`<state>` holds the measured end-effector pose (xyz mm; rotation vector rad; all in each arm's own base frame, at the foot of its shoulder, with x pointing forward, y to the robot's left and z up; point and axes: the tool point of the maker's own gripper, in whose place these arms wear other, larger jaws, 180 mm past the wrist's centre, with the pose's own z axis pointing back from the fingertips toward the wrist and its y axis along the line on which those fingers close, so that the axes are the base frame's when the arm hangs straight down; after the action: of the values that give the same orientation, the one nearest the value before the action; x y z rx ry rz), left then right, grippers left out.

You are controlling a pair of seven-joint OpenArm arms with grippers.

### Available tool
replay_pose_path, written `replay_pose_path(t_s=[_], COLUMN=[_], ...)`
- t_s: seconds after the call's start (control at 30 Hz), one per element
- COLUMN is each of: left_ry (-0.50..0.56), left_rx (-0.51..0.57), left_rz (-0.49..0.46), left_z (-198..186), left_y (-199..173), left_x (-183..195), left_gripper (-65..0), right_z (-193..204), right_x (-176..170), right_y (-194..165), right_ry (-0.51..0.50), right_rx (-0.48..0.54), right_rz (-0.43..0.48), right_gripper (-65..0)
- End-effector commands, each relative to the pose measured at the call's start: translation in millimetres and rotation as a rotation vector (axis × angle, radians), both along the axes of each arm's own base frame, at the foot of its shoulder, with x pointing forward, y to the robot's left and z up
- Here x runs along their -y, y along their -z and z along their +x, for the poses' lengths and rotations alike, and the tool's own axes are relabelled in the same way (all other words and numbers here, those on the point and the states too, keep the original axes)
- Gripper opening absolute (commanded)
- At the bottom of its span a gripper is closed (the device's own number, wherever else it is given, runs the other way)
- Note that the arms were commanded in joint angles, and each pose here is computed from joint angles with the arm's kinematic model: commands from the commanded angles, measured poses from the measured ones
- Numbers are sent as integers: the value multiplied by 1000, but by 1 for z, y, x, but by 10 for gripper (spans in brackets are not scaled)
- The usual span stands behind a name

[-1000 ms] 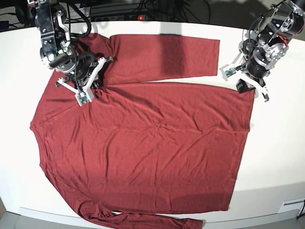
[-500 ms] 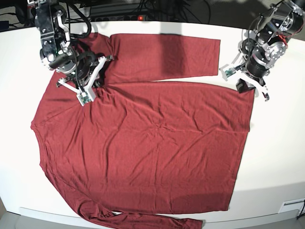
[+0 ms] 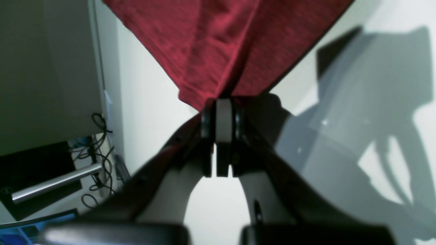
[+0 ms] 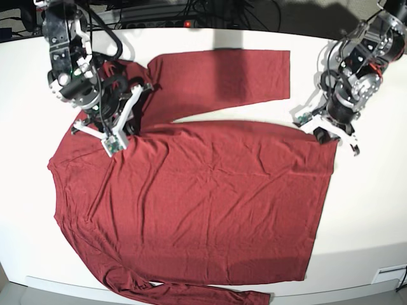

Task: Fold the T-shirt properly
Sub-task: 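Lift both shoulders and pull them toward the hem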

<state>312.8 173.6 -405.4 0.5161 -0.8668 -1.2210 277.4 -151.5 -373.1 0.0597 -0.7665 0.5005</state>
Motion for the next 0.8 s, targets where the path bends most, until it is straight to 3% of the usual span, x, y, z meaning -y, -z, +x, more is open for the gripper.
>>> replay_pose_path(t_s=[0.0, 0.23, 0.53, 0.77], left_ry=[-7, -28, -30, -28], left_rx=[47, 59, 60, 61], left_rz=[-5, -54, -53, -55], left_z=[12, 24, 25, 25], left_y=[-15, -24, -25, -25], left_x=[-4, -2, -3, -2], left_gripper=[-650, -650, -650, -650], right_z=[11, 19, -8, -4], right_x=[0, 4, 12, 11], right_y=[-15, -20, 4, 1], right_ry=[-4, 19, 26, 24], right_rx=[55, 62, -84, -43], right_rz=[4, -4, -53, -53], right_gripper=[-650, -650, -650, -650])
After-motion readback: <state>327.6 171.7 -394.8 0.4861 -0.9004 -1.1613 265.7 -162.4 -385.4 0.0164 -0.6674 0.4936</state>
